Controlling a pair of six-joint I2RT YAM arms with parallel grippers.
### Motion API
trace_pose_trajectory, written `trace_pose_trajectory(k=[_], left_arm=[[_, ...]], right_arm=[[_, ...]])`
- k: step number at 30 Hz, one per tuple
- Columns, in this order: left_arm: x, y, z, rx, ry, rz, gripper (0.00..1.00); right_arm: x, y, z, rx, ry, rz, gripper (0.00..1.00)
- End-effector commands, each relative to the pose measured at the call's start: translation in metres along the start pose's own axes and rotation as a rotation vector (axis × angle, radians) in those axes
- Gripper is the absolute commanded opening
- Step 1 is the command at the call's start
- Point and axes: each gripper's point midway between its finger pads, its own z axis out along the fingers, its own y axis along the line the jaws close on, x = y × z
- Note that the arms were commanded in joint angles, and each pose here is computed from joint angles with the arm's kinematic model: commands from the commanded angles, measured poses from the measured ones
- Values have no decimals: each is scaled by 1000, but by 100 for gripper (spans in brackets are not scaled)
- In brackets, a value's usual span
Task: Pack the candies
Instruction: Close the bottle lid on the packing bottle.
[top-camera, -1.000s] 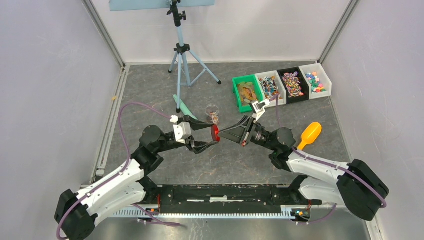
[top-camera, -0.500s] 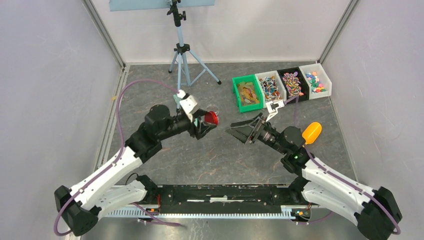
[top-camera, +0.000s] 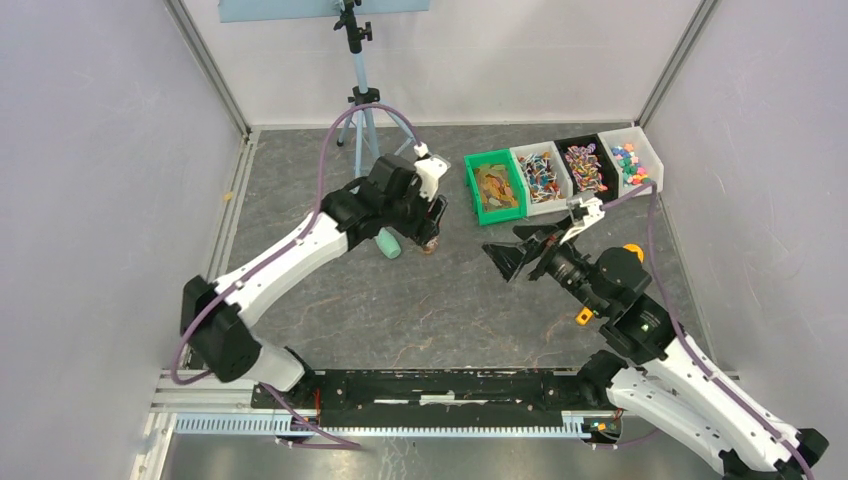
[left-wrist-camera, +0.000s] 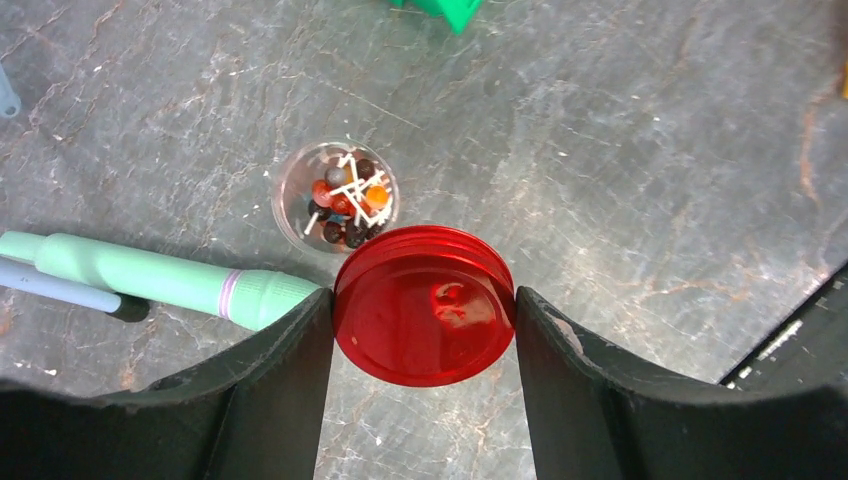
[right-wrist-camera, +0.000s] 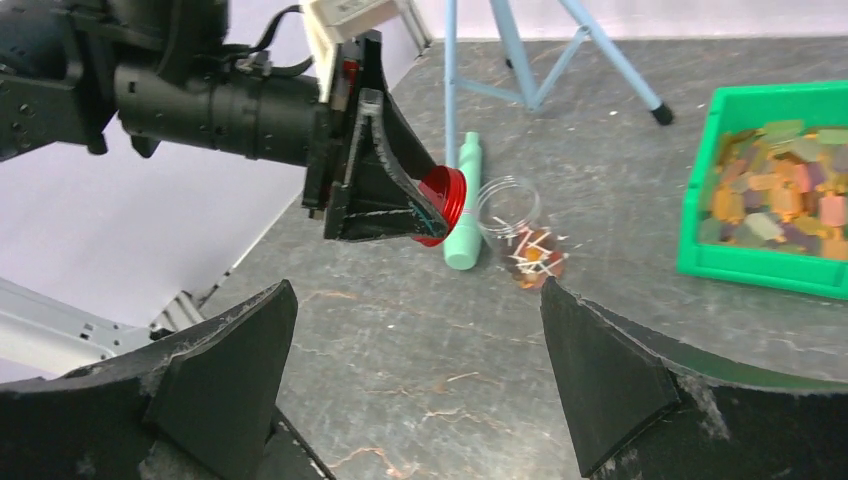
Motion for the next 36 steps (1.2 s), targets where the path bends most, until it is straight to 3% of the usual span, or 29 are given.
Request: trace_pose_trajectory(k=[1, 20, 36], left_arm=[[-12, 18, 9, -94, 67, 11, 60], [-6, 37, 60, -142, 270, -13, 62], [5, 48, 78, -130, 319, -42, 67]], right_arm=[[-14, -18, -15, 109, -5, -130, 98], [-25, -25, -30, 153, -19, -191, 98], [-25, -26, -29, 160, -21, -202, 98]])
